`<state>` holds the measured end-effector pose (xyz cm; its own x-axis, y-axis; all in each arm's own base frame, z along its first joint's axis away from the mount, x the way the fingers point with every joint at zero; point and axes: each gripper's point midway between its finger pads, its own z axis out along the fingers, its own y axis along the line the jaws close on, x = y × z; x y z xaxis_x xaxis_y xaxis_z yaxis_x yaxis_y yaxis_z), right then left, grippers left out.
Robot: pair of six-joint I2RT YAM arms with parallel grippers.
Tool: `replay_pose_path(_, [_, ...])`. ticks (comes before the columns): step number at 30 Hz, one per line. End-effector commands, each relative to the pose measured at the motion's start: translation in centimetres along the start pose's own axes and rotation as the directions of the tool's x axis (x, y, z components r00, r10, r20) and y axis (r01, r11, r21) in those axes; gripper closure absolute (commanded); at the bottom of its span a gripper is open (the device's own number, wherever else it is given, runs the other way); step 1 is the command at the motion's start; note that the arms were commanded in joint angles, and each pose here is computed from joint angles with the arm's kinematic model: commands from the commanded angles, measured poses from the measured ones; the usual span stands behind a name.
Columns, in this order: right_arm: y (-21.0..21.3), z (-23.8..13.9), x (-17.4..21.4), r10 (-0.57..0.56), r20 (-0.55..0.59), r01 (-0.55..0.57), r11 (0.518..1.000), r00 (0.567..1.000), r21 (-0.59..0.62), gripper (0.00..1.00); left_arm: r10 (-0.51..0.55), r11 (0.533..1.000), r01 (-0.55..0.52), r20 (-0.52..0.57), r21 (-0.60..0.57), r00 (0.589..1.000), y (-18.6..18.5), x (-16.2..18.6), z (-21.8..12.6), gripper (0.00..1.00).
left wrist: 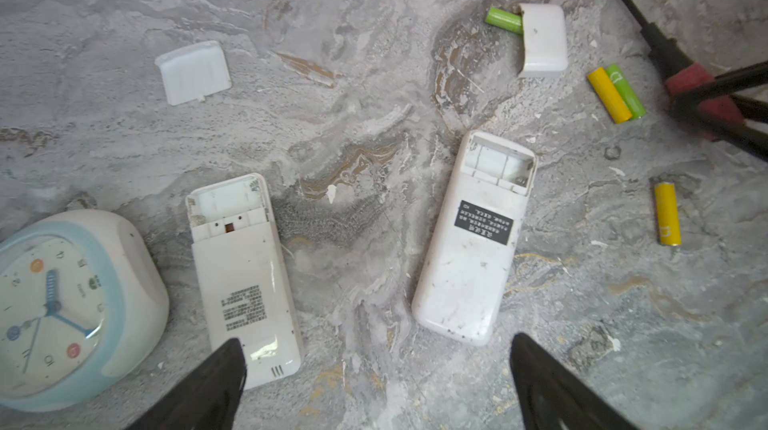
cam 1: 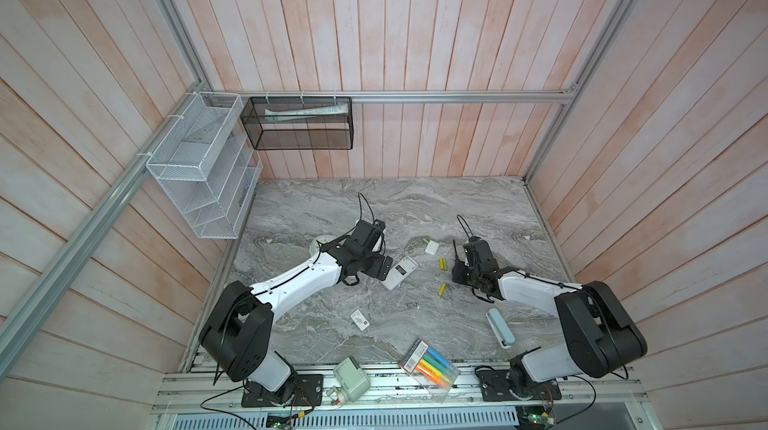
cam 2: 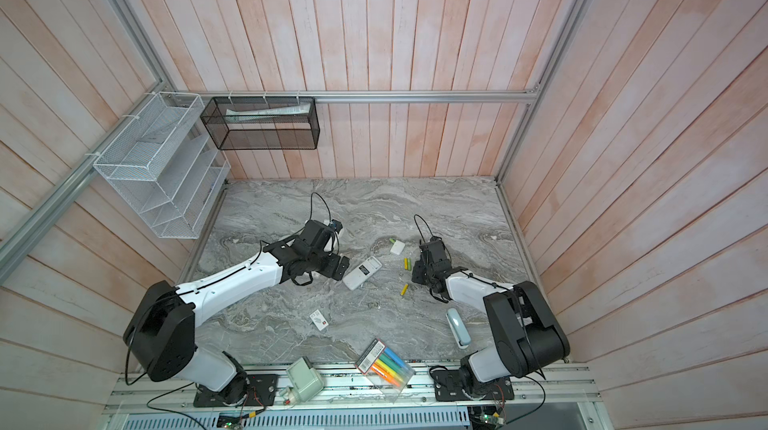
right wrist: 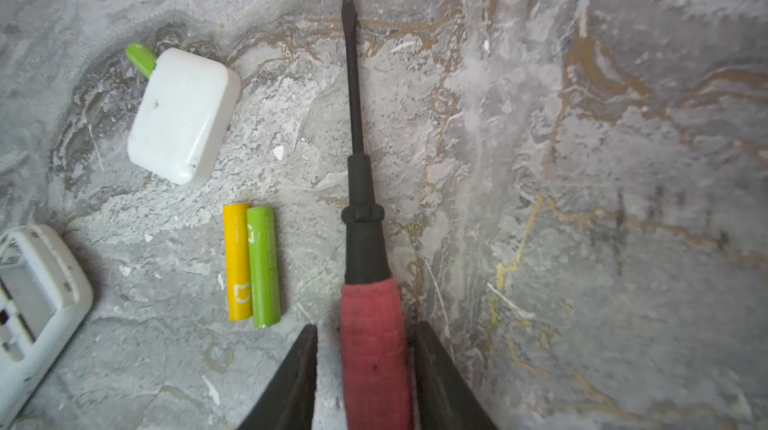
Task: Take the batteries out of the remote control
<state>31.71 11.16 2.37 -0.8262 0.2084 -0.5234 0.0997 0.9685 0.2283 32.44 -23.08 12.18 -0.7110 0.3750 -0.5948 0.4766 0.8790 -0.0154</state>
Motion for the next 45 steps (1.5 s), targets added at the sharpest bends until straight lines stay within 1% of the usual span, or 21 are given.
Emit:
replay_pose_path(1, [-1.8, -0.7, 1.6, -0.03, -0.071, 0.036, 0.996, 0.997, 0.082, 0.45, -0.048, 0.997, 0.053, 0.084, -0.058, 0.995, 1.8, -1.2, -1.4, 0.0])
replay_pose_path(2, [-1.6, -1.1, 1.0, -0.036, -0.051, 0.04, 0.996, 0.998, 0.076, 0.37, -0.058, 0.995, 0.066, 0.102, -0.073, 0.993, 2.4, -1.4, -1.9, 0.0])
replay_pose_path(3, [-1.4, -1.6, 0.1, -0.046, -0.026, 0.048, 0.996, 0.999, 0.076, 0.23, -0.074, 0.993, 0.083, 0.12, -0.079, 0.99, 3.0, -1.6, -2.3, 0.0])
replay_pose_path(4, [-1.3, -2.0, -0.6, -0.059, -0.004, 0.059, 0.995, 0.998, 0.076, 0.07, -0.091, 0.991, 0.104, 0.14, -0.089, 0.986, 3.7, -1.7, -2.7, 0.0])
replay_pose_path(5, [-1.0, -2.5, -1.4, -0.069, 0.02, 0.067, 0.995, 0.997, 0.072, 0.02, -0.107, 0.986, 0.125, 0.161, -0.106, 0.981, 4.5, -1.8, -3.1, 0.0])
replay_pose_path(8, [-0.9, -3.5, -3.4, -0.084, 0.093, 0.077, 0.994, 0.992, 0.076, 0.02, -0.153, 0.967, 0.197, 0.249, -0.161, 0.956, 7.3, -2.0, -4.7, 0.0])
replay_pose_path(11, [-1.2, -4.4, -5.5, -0.099, 0.164, 0.087, 0.993, 0.981, 0.081, 0.02, -0.184, 0.937, 0.27, 0.346, -0.221, 0.92, 10.3, -1.8, -6.5, 0.0])
replay_pose_path(14, [-1.9, -5.1, -7.8, -0.135, 0.246, 0.11, 0.988, 0.96, 0.111, 0.02, -0.203, 0.909, 0.331, 0.424, -0.252, 0.882, 13.0, -1.2, -7.6, 0.0])
replay_pose_path(18, [-3.5, -5.3, -10.2, -0.209, 0.359, 0.149, 0.971, 0.91, 0.187, 0.02, -0.193, 0.876, 0.379, 0.501, -0.3, 0.843, 15.8, -0.1, -8.7, 0.0])
replay_pose_path(23, [-4.9, -5.1, -13.1, -0.292, 0.476, 0.178, 0.946, 0.83, 0.27, 0.02, -0.213, 0.853, 0.433, 0.563, -0.292, 0.799, 18.5, 1.1, -8.3, 0.0])
replay_pose_path(25, [-5.3, -4.7, -13.5, -0.291, 0.524, 0.175, 0.949, 0.801, 0.261, 0.02, -0.224, 0.838, 0.459, 0.582, -0.294, 0.782, 19.6, 1.7, -8.0, 0.0])
replay_pose_path(28, [-5.8, -3.8, -13.4, -0.283, 0.564, 0.166, 0.954, 0.776, 0.249, 0.02, -0.224, 0.84, 0.47, 0.616, -0.271, 0.755, 20.6, 2.2, -7.3, 0.0])
replay_pose_path(29, [-5.9, -3.9, -13.7, -0.279, 0.588, 0.16, 0.956, 0.759, 0.247, 0.02, -0.221, 0.836, 0.477, 0.629, -0.271, 0.745, 20.9, 2.4, -7.2, 0.0])
replay_pose_path(30, [-5.6, -4.0, -13.9, -0.297, 0.593, 0.183, 0.952, 0.748, 0.246, 0.02, -0.208, 0.835, 0.476, 0.64, -0.277, 0.739, 21.2, 2.6, -7.1, 0.0])
replay_pose_path(33, [-5.6, -3.8, -14.0, -0.285, 0.583, 0.205, 0.958, 0.76, 0.201, 0.02, -0.193, 0.824, 0.489, 0.671, -0.284, 0.716, 22.2, 3.4, -7.1, 0.0])
replay_pose_path(35, [-5.9, -4.5, -14.0, -0.261, 0.608, 0.202, 0.965, 0.75, 0.166, 0.02, -0.195, 0.821, 0.502, 0.694, -0.271, 0.693, 22.7, 3.8, -7.0, 0.0])
replay_pose_path(36, [-6.2, -5.1, -13.7, -0.248, 0.626, 0.192, 0.969, 0.739, 0.158, 0.02, -0.198, 0.817, 0.512, 0.706, -0.265, 0.68, 22.9, 4.1, -7.0, 0.0])
replay_pose_path(39, [-6.9, -7.6, -13.0, -0.222, 0.7, 0.166, 0.975, 0.679, 0.149, 0.02, -0.181, 0.825, 0.507, 0.732, -0.25, 0.656, 22.9, 4.4, -6.9, 0.0])
replay_pose_path(42, [-8.0, -9.6, -12.3, -0.212, 0.757, 0.128, 0.977, 0.618, 0.169, 0.02, -0.173, 0.825, 0.507, 0.744, -0.248, 0.645, 23.1, 4.4, -6.7, 0.0])
replay_pose_path(44, [-8.6, -10.2, -12.2, -0.202, 0.776, 0.109, 0.979, 0.598, 0.171, 0.02, -0.169, 0.833, 0.493, 0.732, -0.252, 0.66, 23.3, 4.1, -6.3, 0.0])
replay_pose_path(45, [-8.9, -10.3, -12.3, -0.194, 0.779, 0.104, 0.981, 0.597, 0.165, 0.02, -0.166, 0.834, 0.488, 0.726, -0.258, 0.668, 23.5, 4.0, -6.2, 0.0])
